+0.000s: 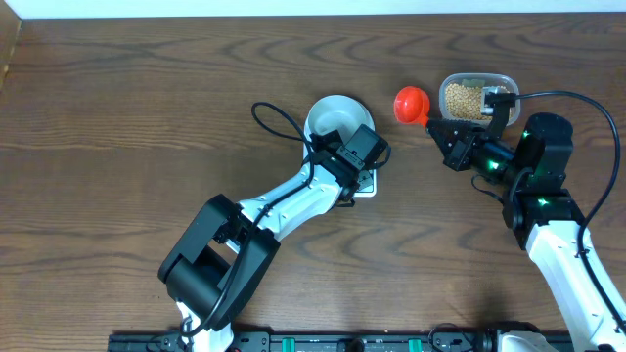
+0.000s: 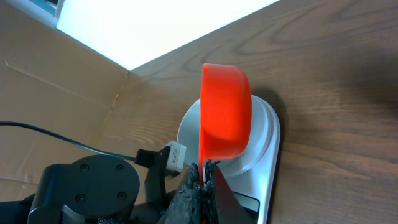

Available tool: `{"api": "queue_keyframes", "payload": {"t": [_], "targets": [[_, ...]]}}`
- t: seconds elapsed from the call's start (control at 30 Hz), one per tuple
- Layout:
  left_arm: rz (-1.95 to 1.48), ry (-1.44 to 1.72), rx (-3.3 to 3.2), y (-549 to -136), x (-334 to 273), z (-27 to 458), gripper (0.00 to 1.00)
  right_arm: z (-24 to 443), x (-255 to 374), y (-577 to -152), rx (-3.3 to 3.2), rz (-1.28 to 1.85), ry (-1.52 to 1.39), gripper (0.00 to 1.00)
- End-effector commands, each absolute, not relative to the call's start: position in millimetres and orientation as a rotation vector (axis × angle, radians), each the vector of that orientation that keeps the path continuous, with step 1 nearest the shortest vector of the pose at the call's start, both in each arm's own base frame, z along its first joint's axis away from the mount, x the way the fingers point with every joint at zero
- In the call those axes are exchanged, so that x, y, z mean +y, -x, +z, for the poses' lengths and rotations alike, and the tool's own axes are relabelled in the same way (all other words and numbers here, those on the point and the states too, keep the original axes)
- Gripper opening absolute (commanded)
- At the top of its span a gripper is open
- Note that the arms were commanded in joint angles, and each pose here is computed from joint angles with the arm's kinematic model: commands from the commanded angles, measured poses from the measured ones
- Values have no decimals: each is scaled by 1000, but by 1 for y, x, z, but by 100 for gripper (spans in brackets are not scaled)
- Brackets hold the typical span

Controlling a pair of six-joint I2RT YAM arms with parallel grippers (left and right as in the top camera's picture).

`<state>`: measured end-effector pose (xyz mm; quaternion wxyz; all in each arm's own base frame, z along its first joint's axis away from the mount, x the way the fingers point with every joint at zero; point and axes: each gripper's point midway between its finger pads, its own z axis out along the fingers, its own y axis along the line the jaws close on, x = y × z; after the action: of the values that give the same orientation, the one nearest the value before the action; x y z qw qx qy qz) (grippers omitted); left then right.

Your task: Scoop item into bowl and weigh 50g on scale

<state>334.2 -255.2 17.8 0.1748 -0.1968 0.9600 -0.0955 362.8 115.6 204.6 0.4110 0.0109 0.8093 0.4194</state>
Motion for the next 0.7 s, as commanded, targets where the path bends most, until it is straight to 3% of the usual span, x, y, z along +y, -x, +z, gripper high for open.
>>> {"api": "queue_keyframes", "payload": {"t": [0.0,0.67], "targets": [[-221,569,2727,-332,-250,9,7,212,114,-366,2018,1037,-5,1],[-172,572,2733,-331,-245,-1,7,210,114,-366,2023,1032,2,1]]}}
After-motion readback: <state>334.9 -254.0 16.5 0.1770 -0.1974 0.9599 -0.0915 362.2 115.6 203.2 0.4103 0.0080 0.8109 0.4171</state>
